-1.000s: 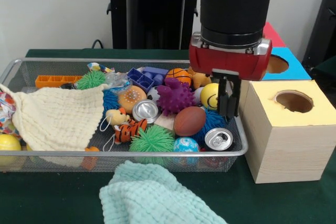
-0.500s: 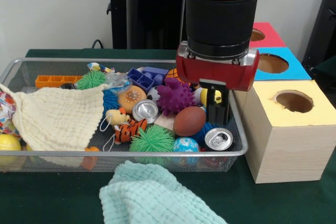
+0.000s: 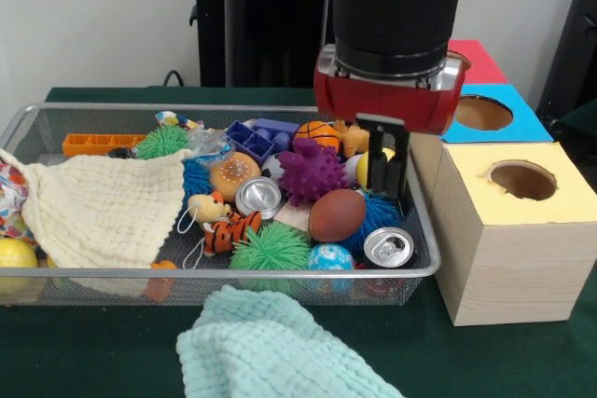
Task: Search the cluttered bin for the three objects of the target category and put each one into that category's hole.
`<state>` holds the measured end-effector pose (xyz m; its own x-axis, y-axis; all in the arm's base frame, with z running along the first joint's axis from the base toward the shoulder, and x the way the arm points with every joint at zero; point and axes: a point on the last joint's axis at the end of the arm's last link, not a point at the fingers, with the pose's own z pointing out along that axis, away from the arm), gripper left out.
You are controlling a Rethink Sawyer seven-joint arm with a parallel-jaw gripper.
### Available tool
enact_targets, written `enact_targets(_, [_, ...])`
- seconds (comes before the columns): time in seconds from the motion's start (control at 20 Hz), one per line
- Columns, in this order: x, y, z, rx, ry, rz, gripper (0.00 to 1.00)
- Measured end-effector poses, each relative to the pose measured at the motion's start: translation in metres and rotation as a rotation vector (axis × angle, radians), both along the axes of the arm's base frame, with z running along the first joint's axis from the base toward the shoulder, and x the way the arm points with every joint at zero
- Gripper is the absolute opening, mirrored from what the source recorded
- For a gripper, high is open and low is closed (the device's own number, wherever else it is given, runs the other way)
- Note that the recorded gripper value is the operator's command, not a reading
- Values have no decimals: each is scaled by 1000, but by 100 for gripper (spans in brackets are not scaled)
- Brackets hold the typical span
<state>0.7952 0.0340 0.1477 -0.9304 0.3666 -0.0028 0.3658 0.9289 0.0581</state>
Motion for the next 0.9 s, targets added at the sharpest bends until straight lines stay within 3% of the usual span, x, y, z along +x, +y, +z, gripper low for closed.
enact_targets(0.3, [1,-1,35,-12,-14,4,0])
enact_targets(0.5, [5,-3,69,-25,-54,6,0])
enact_targets(0.9, [7,-4,92,-38,-87,7,0])
